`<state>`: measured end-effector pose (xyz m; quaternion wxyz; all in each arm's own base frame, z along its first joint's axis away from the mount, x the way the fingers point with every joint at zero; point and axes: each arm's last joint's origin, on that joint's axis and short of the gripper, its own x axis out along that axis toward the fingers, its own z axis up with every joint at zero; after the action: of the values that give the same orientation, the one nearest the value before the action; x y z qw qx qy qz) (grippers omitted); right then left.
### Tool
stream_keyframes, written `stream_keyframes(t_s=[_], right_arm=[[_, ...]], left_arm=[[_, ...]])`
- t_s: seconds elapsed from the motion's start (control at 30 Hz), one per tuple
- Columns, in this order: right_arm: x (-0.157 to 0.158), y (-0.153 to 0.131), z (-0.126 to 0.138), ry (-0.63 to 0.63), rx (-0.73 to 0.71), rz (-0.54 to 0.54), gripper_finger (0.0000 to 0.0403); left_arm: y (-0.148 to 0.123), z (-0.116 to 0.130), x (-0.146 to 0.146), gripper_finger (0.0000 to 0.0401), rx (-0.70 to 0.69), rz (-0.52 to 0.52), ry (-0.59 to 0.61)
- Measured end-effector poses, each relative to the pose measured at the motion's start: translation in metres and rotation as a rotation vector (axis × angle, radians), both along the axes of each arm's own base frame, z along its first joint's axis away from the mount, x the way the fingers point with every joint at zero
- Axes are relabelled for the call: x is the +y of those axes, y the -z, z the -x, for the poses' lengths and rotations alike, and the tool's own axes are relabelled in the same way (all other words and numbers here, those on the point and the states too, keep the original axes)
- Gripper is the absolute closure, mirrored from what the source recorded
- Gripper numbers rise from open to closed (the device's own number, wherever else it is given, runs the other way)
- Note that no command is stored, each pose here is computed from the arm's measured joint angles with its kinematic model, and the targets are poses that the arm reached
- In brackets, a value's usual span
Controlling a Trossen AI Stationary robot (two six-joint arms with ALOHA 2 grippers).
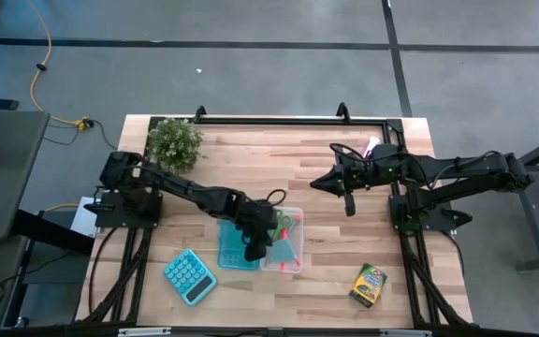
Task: Pack school essentials
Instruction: Put the blue sticky notes into the blue supply box
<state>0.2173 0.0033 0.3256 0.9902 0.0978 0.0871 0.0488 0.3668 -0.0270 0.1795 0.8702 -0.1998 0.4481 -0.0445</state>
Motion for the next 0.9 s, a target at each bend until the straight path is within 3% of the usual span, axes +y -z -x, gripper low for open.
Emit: stream_keyframes(t_s=[0.33, 0.9], right_arm=[[-0.001, 0.001, 0.000, 0.041, 0.016, -0.007, 0.0403], [-0.003, 0.002, 0.000, 0.091, 0.023, -0.006, 0.0403]], left_arm=[[0.008, 0.005, 0.019, 0.0401, 0.055, 0.044, 0.127], [0.009, 0.007, 0.020, 0.0401, 0.027, -0.037, 0.254]])
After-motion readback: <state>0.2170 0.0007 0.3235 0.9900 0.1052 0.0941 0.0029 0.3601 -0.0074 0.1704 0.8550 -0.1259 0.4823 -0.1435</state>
